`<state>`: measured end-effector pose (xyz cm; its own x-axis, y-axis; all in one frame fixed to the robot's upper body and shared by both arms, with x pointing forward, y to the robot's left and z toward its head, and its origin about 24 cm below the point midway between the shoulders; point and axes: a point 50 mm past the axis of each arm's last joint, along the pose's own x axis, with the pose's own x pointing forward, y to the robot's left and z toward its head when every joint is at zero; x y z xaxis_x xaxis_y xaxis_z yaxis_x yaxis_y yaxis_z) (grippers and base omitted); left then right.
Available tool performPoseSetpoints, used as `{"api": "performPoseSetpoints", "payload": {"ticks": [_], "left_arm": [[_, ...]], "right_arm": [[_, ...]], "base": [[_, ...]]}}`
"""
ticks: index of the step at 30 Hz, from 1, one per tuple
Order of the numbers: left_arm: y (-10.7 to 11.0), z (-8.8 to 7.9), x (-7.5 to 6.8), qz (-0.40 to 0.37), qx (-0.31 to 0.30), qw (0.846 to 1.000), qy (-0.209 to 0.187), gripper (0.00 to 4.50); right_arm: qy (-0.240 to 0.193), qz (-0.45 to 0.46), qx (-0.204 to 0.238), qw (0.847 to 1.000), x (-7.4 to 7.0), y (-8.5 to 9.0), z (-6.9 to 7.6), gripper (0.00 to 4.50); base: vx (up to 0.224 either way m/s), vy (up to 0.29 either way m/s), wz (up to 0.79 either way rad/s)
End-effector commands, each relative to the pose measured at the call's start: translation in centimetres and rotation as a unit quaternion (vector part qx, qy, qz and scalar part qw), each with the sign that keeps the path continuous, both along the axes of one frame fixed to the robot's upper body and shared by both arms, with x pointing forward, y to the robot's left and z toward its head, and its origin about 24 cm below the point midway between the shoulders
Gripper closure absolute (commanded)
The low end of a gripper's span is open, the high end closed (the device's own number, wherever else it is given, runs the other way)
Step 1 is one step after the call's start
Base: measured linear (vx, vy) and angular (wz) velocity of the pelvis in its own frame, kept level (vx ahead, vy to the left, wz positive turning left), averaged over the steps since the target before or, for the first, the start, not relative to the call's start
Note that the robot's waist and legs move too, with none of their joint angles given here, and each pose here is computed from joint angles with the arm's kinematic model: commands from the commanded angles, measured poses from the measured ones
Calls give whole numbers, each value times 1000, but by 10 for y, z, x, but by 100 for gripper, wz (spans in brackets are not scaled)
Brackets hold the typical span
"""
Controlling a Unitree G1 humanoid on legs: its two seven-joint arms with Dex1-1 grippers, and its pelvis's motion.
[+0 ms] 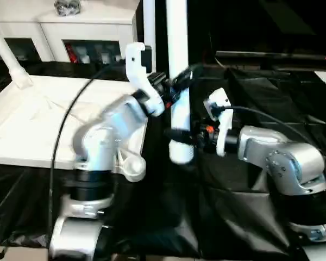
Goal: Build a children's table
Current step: Pick table leg
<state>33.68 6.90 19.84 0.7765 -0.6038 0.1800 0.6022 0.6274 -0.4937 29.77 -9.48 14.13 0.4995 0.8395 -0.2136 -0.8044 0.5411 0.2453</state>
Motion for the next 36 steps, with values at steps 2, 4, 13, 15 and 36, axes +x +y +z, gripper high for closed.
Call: {"api": "performPoseSetpoints", "payload": {"ticks": [2,4,13,15,36], "left_arm": [[3,8,6,30,-28,999,8,221],[2,9,5,24,-30,999,5,236],[-7,13,-12,-80,-48,995,-39,268],[-6,12,-15,-120,-41,991,-51,269],[16,16,-40,-377,-72,914,-130,269]], "right_arm": [[-41,41,21,998,-13,20,15,260],[-42,39,21,998,-13,20,15,260],[-12,33,25,999,-9,16,11,178],[1,52,26,998,-10,11,10,150],[30,228,17,973,-28,-18,6,180]], "base": [[0,0,0],[0,0,0],[0,0,0],[0,0,0],[0,0,0]]}}
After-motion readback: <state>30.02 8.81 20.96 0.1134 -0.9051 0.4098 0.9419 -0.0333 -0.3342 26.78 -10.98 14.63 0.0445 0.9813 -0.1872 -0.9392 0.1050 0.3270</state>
